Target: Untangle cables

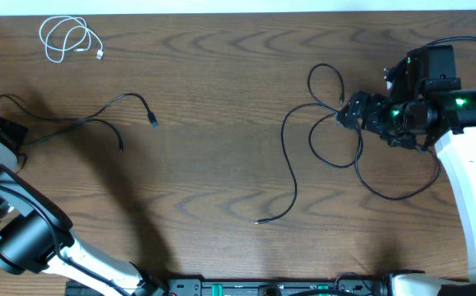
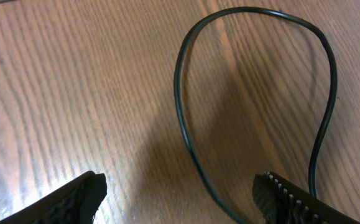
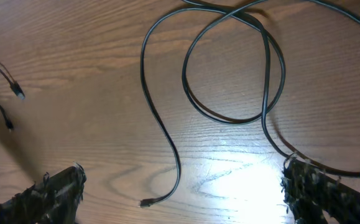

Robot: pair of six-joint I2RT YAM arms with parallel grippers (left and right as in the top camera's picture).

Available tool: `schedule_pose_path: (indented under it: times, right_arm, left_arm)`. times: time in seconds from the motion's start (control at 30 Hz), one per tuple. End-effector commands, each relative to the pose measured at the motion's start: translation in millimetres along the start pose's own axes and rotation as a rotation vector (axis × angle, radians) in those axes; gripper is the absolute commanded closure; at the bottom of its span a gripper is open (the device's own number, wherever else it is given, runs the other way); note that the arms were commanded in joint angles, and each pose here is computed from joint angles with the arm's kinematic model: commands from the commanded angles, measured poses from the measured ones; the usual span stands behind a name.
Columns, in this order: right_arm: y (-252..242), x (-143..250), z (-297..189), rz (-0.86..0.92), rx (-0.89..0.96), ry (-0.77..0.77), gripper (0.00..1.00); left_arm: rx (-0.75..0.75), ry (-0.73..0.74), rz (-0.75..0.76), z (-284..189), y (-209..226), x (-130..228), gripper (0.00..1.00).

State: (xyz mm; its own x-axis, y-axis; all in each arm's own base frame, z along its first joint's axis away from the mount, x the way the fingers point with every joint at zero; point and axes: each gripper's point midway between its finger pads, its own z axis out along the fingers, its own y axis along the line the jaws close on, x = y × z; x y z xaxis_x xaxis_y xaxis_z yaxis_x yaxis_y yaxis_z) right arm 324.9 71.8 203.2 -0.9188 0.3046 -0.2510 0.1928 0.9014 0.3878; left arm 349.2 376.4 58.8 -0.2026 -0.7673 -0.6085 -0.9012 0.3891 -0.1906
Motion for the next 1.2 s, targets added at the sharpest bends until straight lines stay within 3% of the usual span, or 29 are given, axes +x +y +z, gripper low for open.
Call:
schedule_pose_path:
  times: [0.0, 0.07, 0.2, 0.57, 0.6, 0.7, 0.73, 0.93, 1.0, 1.17]
  right_arm:
    - [0, 2, 3, 0.014, 0.007, 0.006, 0.01]
    - [1, 2, 3, 0.025, 0.006, 0.003, 0.01]
    - [1, 2, 3, 0.032, 0.007, 0.006, 0.01]
    - [1, 1, 3, 0.045, 0.004, 0.000, 0.01]
    - [1, 0, 3, 0.045, 0.004, -0.002, 0.01]
    - [1, 0, 3, 0.045, 0.004, -0.003, 0.01]
    - [1, 0, 3, 0.045, 0.003, -0.002, 0.01]
    - [1, 0, 3, 0.045, 0.003, -0.002, 0.01]
    - [1, 0, 3, 0.045, 0.004, -0.002, 0.01]
    - [1, 1, 3, 0.045, 0.004, 0.000, 0.01]
  left_arm:
    - [0.000, 0.008, 0.018, 8, -1, 4, 0.20]
    - [-0.002, 0.016, 0.019, 15, 1, 9, 0.20]
    - [-0.008, 0.029, 0.020, 24, 3, 15, 0.37]
    - [0.011, 0.035, 0.021, 40, 0, 23, 0.38]
    - [0.012, 0.035, 0.021, 40, 0, 23, 0.41]
    - [0.058, 0.053, 0.020, 39, -8, 27, 0.76]
    - [0.075, 0.056, 0.019, 39, -11, 27, 0.81]
    - [0.121, 0.044, 0.000, 39, -20, 23, 0.81]
    - [0.122, 0.043, 0.000, 39, -20, 22, 0.91]
    - [0.141, 0.010, -0.038, 31, -25, 7, 0.92]
